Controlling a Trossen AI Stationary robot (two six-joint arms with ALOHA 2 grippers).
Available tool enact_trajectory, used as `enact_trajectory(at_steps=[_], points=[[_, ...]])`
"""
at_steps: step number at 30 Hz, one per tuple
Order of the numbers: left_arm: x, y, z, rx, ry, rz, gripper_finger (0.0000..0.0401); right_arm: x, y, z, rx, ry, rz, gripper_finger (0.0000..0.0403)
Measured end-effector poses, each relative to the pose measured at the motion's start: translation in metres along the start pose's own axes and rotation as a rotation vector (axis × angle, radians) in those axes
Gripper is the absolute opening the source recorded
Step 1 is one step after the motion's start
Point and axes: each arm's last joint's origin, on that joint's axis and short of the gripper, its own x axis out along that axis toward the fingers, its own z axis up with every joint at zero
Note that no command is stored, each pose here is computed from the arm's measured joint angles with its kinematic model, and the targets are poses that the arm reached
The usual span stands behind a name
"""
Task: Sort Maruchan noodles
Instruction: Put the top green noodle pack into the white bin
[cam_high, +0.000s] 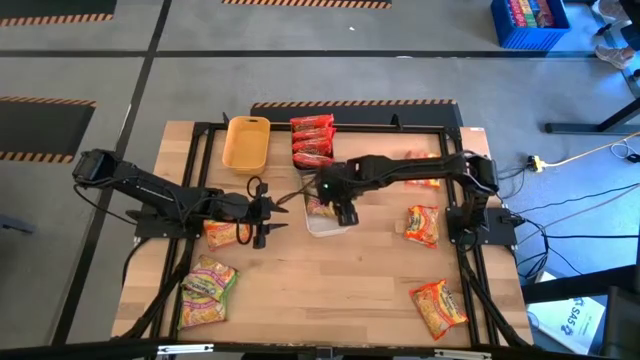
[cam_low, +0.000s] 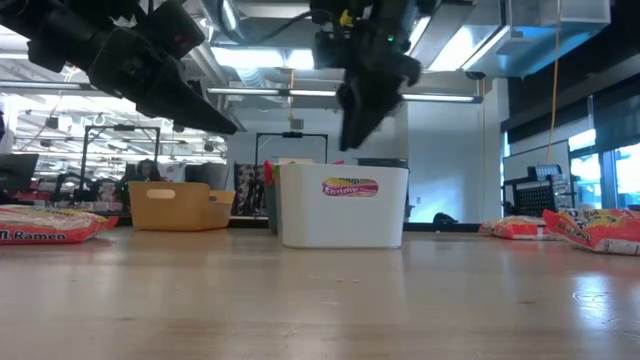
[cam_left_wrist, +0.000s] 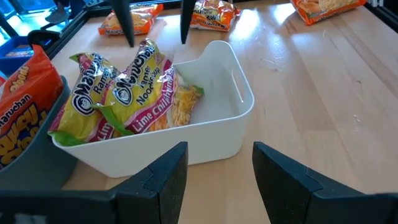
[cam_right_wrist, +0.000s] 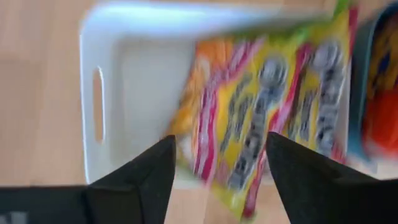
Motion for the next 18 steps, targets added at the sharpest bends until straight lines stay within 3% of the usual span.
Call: enact_trajectory(at_steps=[4, 12, 18], points=[[0.0, 0.0, -0.0003, -0.002, 0.003, 0.0, 0.0174, 0.0056, 0.0044, -0.0089, 0.045, 0.081, -0.03, 0.0215], [0.0, 0.0, -0.0003, -0.007, 0.003, 0.0, 0.0174, 0.0079, -0.0008, 0.0004, 0.101, -0.035, -0.045, 0.0196], [0.0, 0.0, -0.0003, -0.007, 0.003, 0.0, 0.0174, 0.008, -0.003, -0.0029, 0.222, -0.006, -0.071, 0.0195]])
